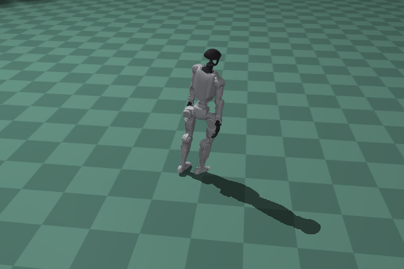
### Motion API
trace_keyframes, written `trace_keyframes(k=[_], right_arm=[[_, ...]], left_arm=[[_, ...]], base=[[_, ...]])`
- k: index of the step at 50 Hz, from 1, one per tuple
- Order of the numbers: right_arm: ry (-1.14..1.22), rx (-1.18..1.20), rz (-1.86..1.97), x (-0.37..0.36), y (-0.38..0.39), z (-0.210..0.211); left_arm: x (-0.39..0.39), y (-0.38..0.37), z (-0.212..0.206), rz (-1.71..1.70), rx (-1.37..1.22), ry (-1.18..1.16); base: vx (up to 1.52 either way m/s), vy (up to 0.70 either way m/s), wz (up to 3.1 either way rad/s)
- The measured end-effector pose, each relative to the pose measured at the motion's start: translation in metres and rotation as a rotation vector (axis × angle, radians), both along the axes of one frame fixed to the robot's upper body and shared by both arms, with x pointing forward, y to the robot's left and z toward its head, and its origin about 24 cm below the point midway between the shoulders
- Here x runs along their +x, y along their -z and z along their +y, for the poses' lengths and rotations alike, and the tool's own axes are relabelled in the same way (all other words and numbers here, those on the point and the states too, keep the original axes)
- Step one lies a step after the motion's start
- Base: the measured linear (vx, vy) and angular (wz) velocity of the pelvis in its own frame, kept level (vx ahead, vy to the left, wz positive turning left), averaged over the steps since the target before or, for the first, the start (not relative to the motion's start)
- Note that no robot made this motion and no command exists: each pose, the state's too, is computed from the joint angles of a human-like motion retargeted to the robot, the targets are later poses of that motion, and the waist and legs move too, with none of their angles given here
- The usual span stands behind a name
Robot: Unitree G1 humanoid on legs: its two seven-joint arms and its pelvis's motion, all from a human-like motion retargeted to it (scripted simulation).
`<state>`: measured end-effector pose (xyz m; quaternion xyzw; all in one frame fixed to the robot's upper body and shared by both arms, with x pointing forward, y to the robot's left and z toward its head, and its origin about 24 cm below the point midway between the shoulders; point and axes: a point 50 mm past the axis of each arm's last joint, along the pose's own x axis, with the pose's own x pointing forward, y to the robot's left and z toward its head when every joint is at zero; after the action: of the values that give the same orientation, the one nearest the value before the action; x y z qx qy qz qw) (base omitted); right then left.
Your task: Upper body actions
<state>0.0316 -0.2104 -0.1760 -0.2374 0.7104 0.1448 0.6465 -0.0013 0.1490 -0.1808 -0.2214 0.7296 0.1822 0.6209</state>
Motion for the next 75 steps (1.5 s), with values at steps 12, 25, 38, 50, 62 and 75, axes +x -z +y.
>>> trace_keyframes(k=[12,25,38,50,62,75], right_arm=[[0.000,-0.052,-0.017,0.006,-0.004,-0.019],[0.049,-0.012,-0.007,-0.008,0.001,0.000],[0.034,0.014,-0.029,-0.004,0.002,0.006],[-0.038,0.046,-0.153,0.030,-0.001,0.009],[0.008,-0.004,-0.029,-0.005,0.000,-0.002],[0.006,0.036,-0.015,0.000,0.001,0.001]], left_arm=[[-0.011,0.000,-0.008,0.027,0.032,-0.045],[-0.019,-0.001,-0.001,0.030,-0.020,-0.154],[0.017,0.000,0.011,-0.075,0.015,-0.049],[0.020,-0.001,0.011,-0.066,0.008,-0.054],[0.007,0.000,0.003,-0.047,-0.005,-0.095],[-0.001,0.000,0.006,-0.010,-0.002,-0.073]], base=[[0.02,0.10,-0.05],[0.02,0.11,-0.21],[-0.05,0.13,-0.05],[-0.08,0.02,-0.15],[0.08,-0.12,0.09],[0.03,-0.07,0.21]])
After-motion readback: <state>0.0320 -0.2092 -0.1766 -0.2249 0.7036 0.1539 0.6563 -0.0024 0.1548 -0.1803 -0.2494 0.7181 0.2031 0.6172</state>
